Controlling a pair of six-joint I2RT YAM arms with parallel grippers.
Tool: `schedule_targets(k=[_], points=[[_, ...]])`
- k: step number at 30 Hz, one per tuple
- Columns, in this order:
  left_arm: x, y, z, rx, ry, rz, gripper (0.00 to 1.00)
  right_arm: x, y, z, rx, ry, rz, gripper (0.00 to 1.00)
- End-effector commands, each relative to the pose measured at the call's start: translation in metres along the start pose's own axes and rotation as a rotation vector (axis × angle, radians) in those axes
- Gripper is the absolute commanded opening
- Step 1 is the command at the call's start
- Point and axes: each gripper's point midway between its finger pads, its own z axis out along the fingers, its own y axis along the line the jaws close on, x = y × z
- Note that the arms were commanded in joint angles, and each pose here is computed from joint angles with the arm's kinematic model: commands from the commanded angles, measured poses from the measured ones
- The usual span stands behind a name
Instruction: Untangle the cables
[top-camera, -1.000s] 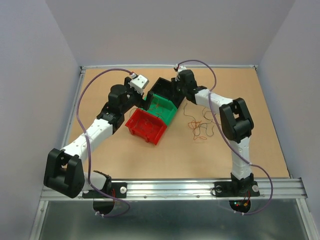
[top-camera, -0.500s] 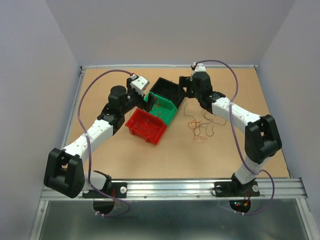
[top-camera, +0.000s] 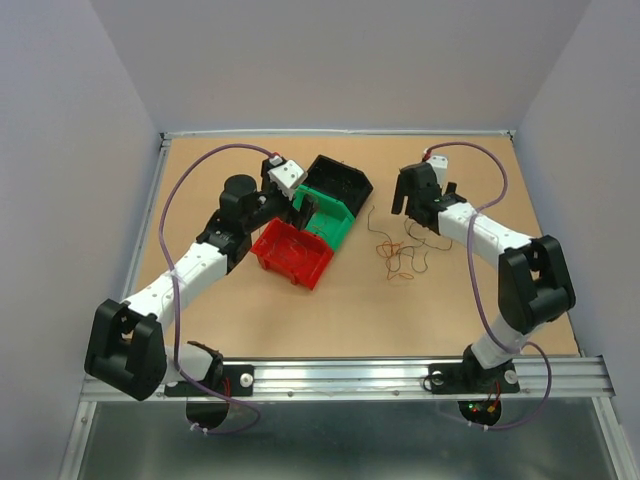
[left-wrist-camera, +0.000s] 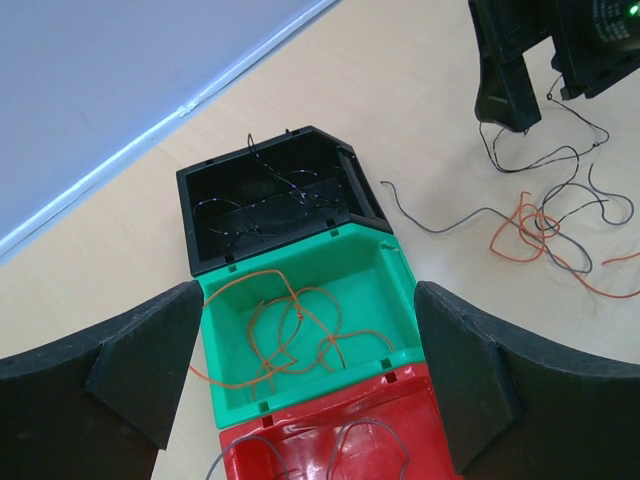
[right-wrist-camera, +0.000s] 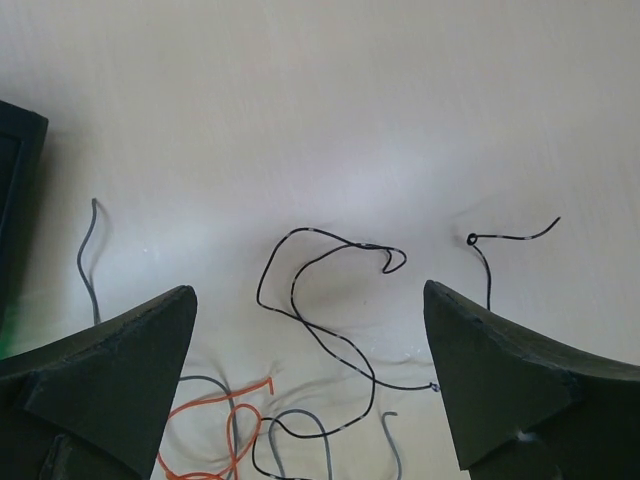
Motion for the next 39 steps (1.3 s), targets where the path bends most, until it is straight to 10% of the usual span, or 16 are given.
schedule_targets(k=[1,10,14,15,31,39], points=[[-0.022,-0.001,-0.006,-0.001,-0.074,0.043,0.99,0.013,-0.001,0.017,0.059,0.033,0.008,1.00],[-0.019,0.001,-0.003,-0.015,-0.062,0.042,0.99,0.044,0.017,0.054,0.035,0.156,-0.064,0.91],[-0.017,0.001,-0.002,-0.015,-0.058,0.040,0.99,0.033,0.020,0.039,-0.013,0.137,-0.047,0.05],[-0.017,0.001,-0.002,-0.014,-0.058,0.040,0.99,0.027,0.024,0.034,-0.047,0.119,-0.037,0.00],[-0.020,-0.006,-0.002,0.004,-0.059,0.067,0.99,-0.107,0.069,-0.215,-1.011,-0.591,0.098,0.00],[-0.031,0.021,-0.012,-0.169,-0.082,0.047,0.99,-0.133,0.109,-0.227,-1.192,-0.627,0.049,0.01]])
